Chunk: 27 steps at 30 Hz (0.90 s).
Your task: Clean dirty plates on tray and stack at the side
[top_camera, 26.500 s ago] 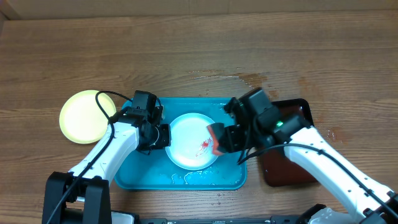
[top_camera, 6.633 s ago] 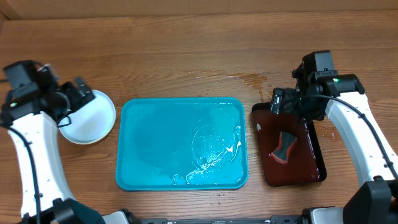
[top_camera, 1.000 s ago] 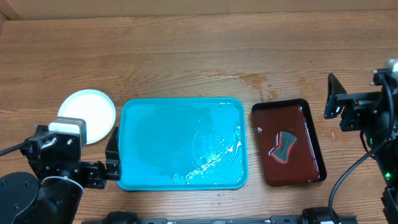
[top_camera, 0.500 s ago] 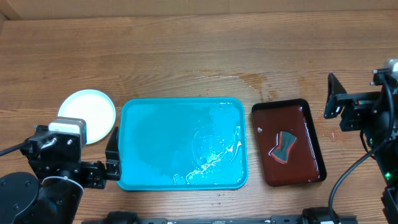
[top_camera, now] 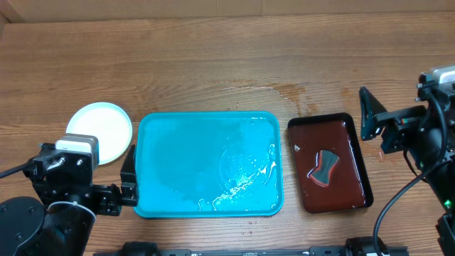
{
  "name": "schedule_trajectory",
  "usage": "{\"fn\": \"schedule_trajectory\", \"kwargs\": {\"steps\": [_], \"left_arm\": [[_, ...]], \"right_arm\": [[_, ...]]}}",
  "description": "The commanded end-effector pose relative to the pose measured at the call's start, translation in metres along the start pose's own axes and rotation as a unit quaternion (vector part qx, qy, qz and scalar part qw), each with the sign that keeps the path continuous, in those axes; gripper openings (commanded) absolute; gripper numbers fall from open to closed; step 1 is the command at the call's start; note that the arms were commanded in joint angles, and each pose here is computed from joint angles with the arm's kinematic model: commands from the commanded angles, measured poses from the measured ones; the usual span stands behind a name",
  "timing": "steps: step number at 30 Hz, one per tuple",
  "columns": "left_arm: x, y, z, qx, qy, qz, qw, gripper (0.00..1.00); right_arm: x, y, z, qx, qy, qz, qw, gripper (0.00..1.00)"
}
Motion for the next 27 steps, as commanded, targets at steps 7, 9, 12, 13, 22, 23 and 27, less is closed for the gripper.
{"fn": "schedule_trajectory", "kwargs": {"steps": [7, 9, 12, 13, 22, 23, 27], "left_arm": [[-0.001, 0.0, 0.001, -0.006, -0.005, 0.0, 1.0, 1.0], [-0.001, 0.0, 0.001, -0.006, -0.005, 0.0, 1.0, 1.0], [-0.001, 0.0, 0.001, -0.006, -0.005, 0.0, 1.0, 1.0], [-0.001, 0.0, 0.001, -0.006, -0.005, 0.0, 1.0, 1.0], [-0.001, 0.0, 0.001, -0.006, -0.005, 0.0, 1.0, 1.0], [-0.001, 0.0, 0.001, -0.006, -0.005, 0.0, 1.0, 1.0], [-0.001, 0.0, 0.001, -0.006, -0.005, 0.0, 1.0, 1.0]], "right_arm": [[-0.007, 0.006, 0.009, -0.032, 0.001, -0.013, 0.999, 1.0], [-0.007, 0.006, 0.012, -0.045, 0.001, -0.012, 0.999, 1.0], [-0.004, 0.006, 0.013, -0.051, -0.001, -0.005, 0.999, 1.0], [-0.004, 0.007, 0.015, -0.059, -0.001, -0.002, 0.998, 1.0], [0.002, 0.008, 0.023, -0.093, -0.001, 0.011, 0.996, 1.0], [0.002, 0.008, 0.023, -0.09, -0.001, 0.011, 0.996, 1.0], [0.002, 0.008, 0.022, -0.087, -0.002, 0.011, 0.996, 1.0]]}}
Point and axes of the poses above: each gripper's point midway between its finger pads, its own y axis back along the fingers, its own z axis along the line the jaws close on, x = y × z, the point moved 5 cm from there along y, back along the fingers, and after that the axes turned 5 degrees about -y, right-handed, at the moved point
